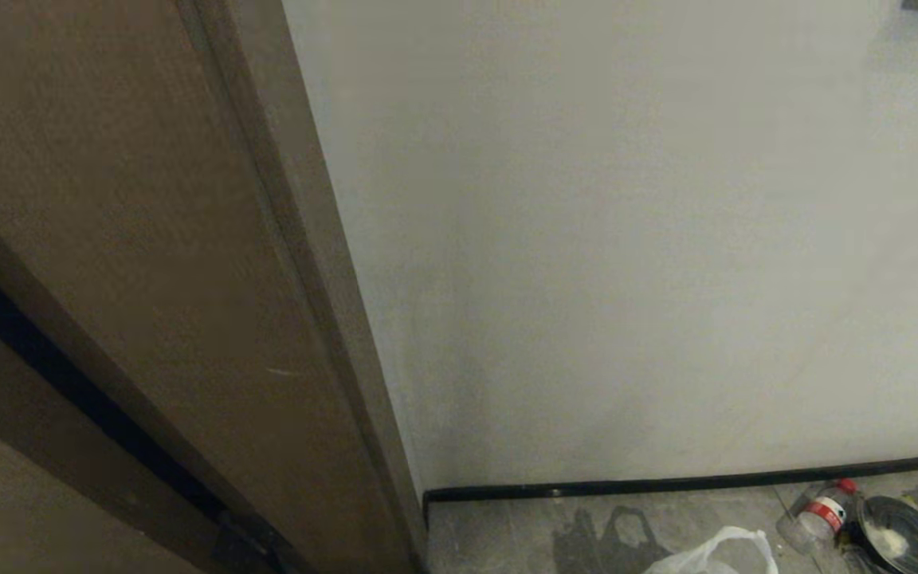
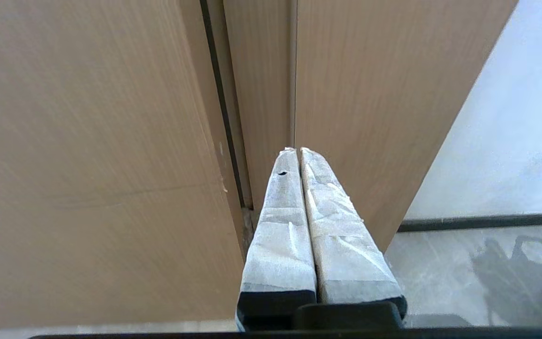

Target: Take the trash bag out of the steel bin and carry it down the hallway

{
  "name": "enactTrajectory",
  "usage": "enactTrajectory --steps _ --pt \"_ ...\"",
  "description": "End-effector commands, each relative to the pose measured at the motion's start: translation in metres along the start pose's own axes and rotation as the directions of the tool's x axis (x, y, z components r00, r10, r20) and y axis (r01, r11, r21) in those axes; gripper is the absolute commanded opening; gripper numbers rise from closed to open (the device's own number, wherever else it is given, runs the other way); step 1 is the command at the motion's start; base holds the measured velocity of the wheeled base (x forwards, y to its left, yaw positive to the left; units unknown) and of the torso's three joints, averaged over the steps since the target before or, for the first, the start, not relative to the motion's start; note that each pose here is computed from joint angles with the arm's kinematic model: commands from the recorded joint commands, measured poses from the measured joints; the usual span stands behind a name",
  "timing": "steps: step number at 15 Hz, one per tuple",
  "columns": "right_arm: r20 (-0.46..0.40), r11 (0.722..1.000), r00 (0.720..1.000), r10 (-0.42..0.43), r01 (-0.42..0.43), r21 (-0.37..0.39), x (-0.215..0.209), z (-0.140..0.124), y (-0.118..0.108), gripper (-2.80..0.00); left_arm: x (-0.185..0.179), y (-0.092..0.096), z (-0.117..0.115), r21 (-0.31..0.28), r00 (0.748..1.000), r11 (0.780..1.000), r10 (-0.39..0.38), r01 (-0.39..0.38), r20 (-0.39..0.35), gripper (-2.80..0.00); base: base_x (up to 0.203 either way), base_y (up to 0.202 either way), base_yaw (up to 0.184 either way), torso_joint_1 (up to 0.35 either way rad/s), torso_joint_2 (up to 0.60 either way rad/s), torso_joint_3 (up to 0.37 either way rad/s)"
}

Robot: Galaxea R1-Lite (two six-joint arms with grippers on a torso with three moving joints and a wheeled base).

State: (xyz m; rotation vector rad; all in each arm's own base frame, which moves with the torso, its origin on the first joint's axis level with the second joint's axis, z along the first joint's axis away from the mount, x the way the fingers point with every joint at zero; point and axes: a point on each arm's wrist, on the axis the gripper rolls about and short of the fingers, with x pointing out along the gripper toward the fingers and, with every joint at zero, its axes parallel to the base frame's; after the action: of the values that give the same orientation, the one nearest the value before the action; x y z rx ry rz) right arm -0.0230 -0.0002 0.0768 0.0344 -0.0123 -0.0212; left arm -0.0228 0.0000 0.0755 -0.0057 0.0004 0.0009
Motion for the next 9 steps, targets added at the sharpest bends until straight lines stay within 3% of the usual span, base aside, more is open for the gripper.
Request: enactTrajectory --steps 1,4,9 --pt "0.003 1.0 1.0 0.0 0.0 -0.011 0.0002 0.0002 0.0 -2.8 0.0 0.0 0.0 0.0 1.0 1.0 0.0 0.0 0.0 -2.8 0.0 0.0 0.0 -0.001 0.0 0.198" --pt "0.0 1.0 1.0 0.0 0.0 -0.005 0.0002 -0.0001 0.0 -2.8 0.0 0.0 0.0 0.001 1.0 1.0 0.0 0.0 0.0 -2.8 0.0 0.0 0.0 0.0 0.0 0.207" --pt "0.0 1.0 1.0 0.001 -0.001 -0.004 0.0001 0.0002 0.0 -2.8 0.0 0.0 0.0 0.009 1.0 1.0 -0.001 0.001 0.0 -2.8 0.0 0.0 0.0 0.0 0.0 0.052"
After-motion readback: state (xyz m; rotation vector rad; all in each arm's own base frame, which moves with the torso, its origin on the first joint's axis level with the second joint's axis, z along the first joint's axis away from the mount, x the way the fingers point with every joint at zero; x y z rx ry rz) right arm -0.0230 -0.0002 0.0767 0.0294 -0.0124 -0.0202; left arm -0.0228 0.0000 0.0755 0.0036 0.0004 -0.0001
